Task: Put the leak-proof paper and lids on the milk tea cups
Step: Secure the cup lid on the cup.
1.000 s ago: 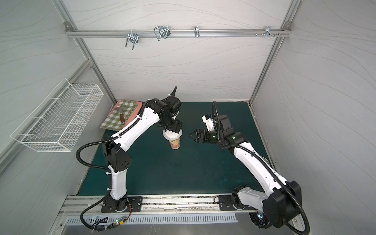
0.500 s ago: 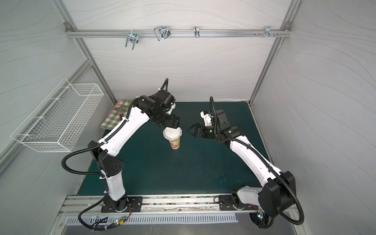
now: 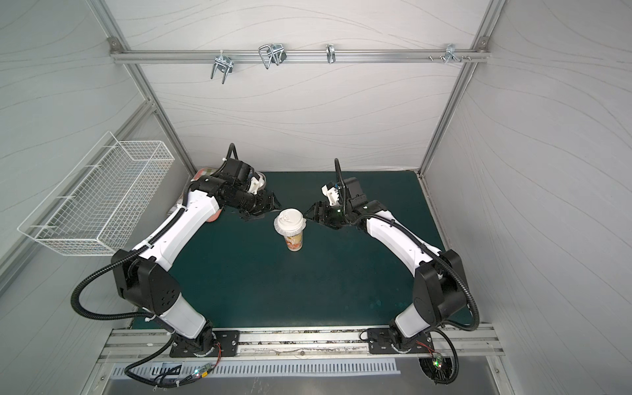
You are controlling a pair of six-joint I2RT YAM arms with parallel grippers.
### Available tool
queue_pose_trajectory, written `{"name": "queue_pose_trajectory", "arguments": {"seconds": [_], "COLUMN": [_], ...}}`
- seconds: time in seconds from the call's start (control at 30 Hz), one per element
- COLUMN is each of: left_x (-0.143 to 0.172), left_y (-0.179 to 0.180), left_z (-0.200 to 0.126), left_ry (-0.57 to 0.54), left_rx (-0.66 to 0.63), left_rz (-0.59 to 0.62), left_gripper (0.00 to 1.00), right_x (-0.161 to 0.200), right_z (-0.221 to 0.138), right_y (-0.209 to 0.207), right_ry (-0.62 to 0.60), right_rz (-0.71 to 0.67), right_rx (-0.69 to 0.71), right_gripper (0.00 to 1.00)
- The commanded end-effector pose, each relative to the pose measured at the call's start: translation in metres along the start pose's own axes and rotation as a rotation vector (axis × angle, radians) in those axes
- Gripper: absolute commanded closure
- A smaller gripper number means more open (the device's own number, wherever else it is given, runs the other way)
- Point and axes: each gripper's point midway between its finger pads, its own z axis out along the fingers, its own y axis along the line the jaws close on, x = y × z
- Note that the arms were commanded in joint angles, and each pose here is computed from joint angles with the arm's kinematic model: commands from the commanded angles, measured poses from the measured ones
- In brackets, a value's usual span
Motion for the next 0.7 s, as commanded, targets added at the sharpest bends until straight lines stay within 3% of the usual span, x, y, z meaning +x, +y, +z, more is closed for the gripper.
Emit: {"name": "queue_pose_trajectory", "arguments": {"seconds": [0.0,0.67], "left_x": [-0.014,0.000], "left_y": [-0.020,0.006], "left_z": [-0.003,0.023], "left_ry": [-0.042,0.030], "left_rx": [0.098,0.020], "left_rz": [0.020,0.032], "left_gripper": [0.18,0.18], "right_x": [-0.003,0.004], "right_z": [0.008,0.042], "right_y": [0.007,-0.005], "right_ry": [0.025,0.113], "right_rz": [0.019,0.030], "right_rx": [-0.019,-0.013], "right_gripper": [0.27,0.27]}}
